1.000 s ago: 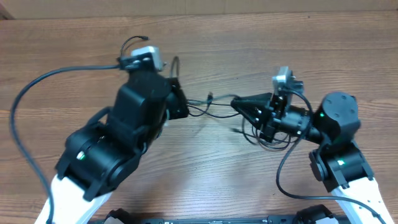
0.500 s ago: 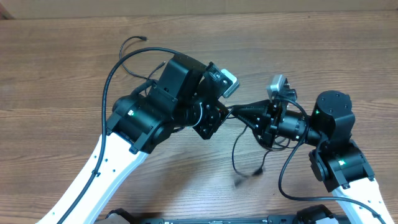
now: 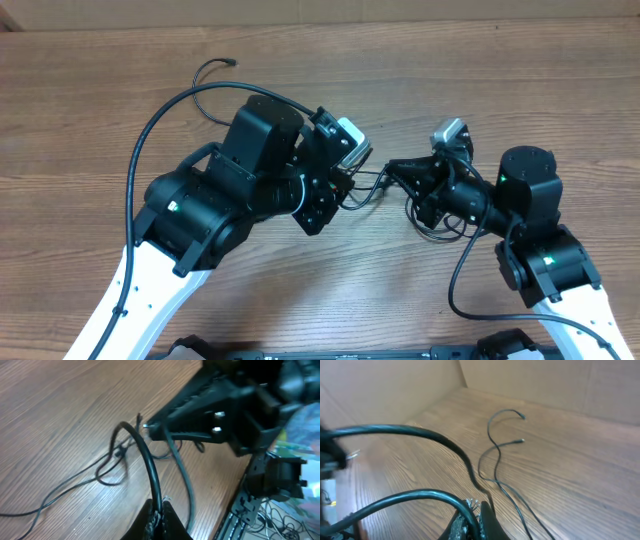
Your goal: Untangle cables
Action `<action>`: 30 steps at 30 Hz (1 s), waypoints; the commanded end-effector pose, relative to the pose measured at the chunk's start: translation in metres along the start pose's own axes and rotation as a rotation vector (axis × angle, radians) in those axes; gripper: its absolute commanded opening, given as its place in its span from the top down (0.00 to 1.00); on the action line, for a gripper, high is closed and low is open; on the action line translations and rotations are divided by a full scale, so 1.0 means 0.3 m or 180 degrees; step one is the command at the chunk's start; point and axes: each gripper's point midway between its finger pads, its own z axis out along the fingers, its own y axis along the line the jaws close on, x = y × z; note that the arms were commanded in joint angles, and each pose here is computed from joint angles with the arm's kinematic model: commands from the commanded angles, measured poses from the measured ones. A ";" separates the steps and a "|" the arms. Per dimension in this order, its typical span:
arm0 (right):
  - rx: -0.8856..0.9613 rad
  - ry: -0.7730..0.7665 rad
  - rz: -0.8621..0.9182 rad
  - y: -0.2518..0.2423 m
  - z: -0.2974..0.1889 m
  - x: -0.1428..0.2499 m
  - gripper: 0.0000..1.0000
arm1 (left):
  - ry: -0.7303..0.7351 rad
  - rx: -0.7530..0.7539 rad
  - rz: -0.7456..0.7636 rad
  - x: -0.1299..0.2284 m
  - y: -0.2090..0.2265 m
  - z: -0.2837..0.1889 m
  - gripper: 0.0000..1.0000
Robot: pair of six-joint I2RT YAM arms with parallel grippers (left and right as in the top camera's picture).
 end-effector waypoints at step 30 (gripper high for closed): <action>0.0163 -0.0061 -0.0159 -0.023 0.082 -0.022 0.40 | -0.0323 0.0826 0.0137 -0.071 -0.147 -0.047 0.96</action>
